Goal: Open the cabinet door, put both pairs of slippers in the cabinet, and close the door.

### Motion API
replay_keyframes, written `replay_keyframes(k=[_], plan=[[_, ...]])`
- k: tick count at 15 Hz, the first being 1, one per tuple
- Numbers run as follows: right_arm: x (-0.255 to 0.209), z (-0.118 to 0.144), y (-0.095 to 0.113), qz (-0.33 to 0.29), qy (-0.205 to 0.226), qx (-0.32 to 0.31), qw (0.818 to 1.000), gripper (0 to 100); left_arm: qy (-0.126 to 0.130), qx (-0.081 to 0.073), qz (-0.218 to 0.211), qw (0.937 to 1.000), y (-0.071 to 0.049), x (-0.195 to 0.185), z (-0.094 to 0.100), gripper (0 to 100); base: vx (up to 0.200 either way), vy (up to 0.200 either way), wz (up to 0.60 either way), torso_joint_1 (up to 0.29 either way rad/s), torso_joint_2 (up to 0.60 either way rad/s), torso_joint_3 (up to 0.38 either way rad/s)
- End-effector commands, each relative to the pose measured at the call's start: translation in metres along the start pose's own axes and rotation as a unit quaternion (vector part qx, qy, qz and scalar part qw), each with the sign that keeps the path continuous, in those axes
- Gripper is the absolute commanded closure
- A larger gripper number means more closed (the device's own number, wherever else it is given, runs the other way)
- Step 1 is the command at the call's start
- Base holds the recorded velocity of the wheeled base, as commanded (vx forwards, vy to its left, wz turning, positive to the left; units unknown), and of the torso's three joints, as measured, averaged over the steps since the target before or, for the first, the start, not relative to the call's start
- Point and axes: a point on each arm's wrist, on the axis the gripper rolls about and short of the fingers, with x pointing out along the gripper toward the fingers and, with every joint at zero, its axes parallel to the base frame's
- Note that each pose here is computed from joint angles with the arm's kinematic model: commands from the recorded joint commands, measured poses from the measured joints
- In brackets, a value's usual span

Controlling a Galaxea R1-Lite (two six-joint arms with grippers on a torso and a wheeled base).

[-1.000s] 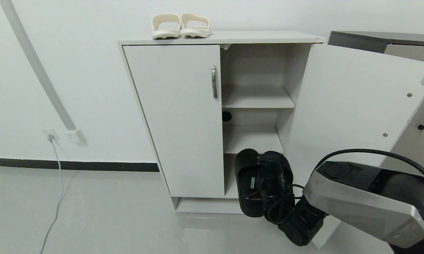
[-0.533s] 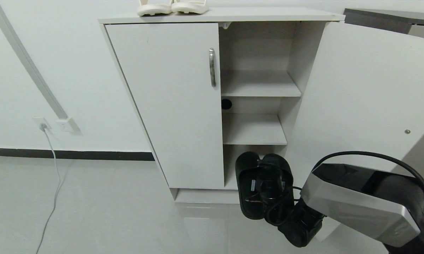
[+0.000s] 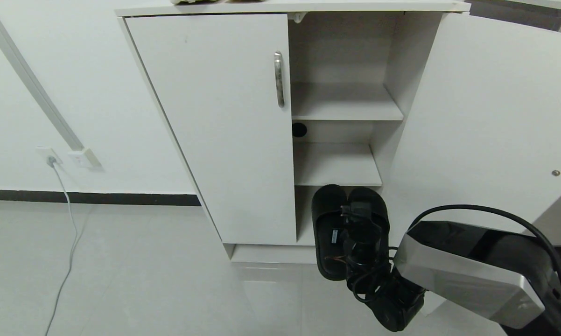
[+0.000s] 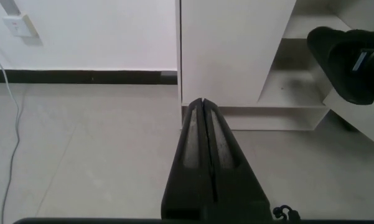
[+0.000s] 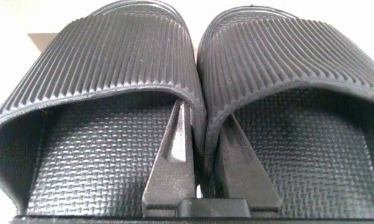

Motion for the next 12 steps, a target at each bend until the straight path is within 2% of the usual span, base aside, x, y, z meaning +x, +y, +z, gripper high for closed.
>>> replay_keyframes(k=[1, 5, 12], plan=[[0.000, -0.008, -0.001, -0.001, 0.005, -0.007, 1.000, 100, 0.000, -0.001, 0.000, 1.0000, 0.000, 0.000, 0.000, 100, 0.000, 0.000, 0.00, 0.000, 0.00, 0.000], [0.001, -0.003, 0.000, 0.000, -0.002, -0.003, 1.000, 100, 0.000, 0.000, 0.000, 1.0000, 0.000, 0.000, 0.000, 100, 0.000, 0.000, 0.00, 0.000, 0.00, 0.000], [0.001, 0.001, -0.001, -0.001, -0.004, -0.005, 1.000, 100, 0.001, 0.000, -0.006, 1.0000, 0.000, 0.000, 0.000, 100, 0.200, 0.000, 0.00, 0.004, 0.00, 0.000]])
